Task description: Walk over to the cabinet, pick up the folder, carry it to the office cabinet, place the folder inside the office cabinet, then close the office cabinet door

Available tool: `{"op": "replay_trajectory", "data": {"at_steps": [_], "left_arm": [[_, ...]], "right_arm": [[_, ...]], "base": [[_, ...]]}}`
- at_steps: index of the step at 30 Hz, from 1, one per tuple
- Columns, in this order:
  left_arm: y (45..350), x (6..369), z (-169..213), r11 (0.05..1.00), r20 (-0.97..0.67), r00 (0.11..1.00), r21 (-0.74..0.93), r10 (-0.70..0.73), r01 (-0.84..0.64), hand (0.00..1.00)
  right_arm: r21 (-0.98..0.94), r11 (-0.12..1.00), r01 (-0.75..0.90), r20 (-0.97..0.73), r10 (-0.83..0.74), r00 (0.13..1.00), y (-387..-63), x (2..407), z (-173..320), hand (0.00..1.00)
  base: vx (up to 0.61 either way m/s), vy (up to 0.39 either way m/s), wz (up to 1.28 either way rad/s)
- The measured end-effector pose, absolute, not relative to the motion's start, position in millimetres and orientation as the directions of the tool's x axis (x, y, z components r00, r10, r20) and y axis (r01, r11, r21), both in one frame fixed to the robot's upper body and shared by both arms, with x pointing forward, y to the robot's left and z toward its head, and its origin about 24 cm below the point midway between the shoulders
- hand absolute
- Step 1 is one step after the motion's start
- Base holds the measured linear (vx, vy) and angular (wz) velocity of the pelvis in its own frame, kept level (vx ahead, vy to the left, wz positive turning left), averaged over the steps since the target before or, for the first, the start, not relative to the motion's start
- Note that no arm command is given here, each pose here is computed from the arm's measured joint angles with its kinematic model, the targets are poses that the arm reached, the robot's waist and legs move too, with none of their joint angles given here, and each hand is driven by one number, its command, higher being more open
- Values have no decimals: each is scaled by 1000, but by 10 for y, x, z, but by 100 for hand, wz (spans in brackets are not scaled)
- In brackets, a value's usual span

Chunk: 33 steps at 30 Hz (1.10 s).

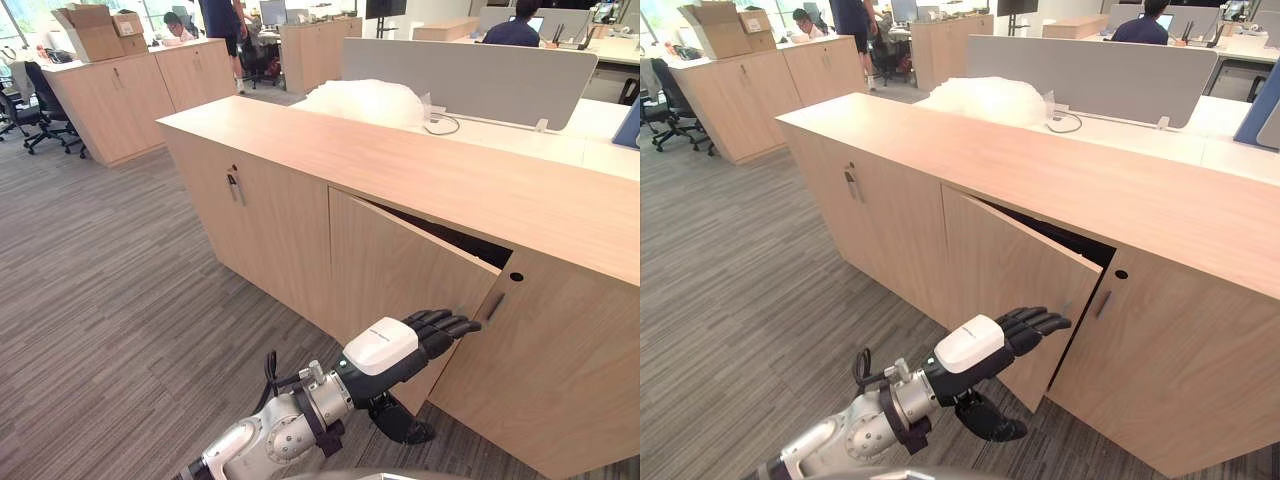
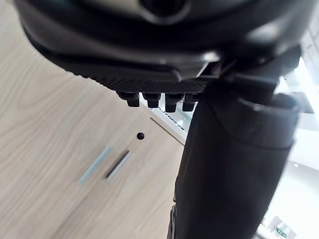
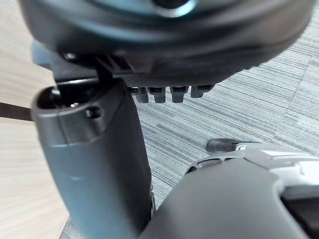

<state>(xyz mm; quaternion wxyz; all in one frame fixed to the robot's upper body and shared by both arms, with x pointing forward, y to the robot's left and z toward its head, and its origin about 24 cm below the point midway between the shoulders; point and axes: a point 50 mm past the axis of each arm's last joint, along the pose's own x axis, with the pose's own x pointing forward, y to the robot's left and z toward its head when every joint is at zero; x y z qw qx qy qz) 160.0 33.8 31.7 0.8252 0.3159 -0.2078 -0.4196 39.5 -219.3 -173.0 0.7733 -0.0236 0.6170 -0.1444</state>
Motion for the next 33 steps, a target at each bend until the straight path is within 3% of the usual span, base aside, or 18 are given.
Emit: {"op": "replay_trajectory", "data": {"at_steps": [3,5,8,12,15,19,23,28,33], "left_arm": [[398,1603,112,541,-17,653,544,-757,641,100],[546,1637,-143,676,-142,742,329,-655,659,100],[868,1634,-554,833,-355,799,89,-486,547,100],[1483,1383,-1065,963,-632,734,-77,-248,259,100],[1650,1140,-1233,985,-724,668,-147,-171,93,100],[1594,1112,-1241,969,-705,702,-229,-101,-91,100],[1661,1094,-1289,971,-726,686,-191,-42,-144,100],[1910,957,-1424,978,-796,597,-38,95,-205,100],[1868,902,-1519,969,-834,534,-1,136,-248,100]], "right_arm": [[-214,957,196,-946,-253,204,-2183,420,-1728,100],[-214,956,199,-945,-254,205,-2178,424,-1728,100],[-212,954,210,-947,-254,198,-2175,419,-1730,100],[-194,954,227,-945,-244,219,-2169,540,-1720,100],[-200,944,261,-938,-261,227,-2248,590,-1699,100],[-212,944,254,-924,-278,261,-2311,670,-1661,100],[-203,953,226,-921,-264,288,-2265,726,-1653,100],[-185,965,185,-927,-233,292,-2137,688,-1674,100],[-190,949,253,-919,-262,294,-2194,655,-1656,100]], "base": [[-12,-11,-5],[-9,-6,-11],[-12,-10,-17],[-36,-48,-34],[-62,-48,-42],[-17,100,-50],[-20,189,-64],[101,115,-40],[200,10,-39]]}}
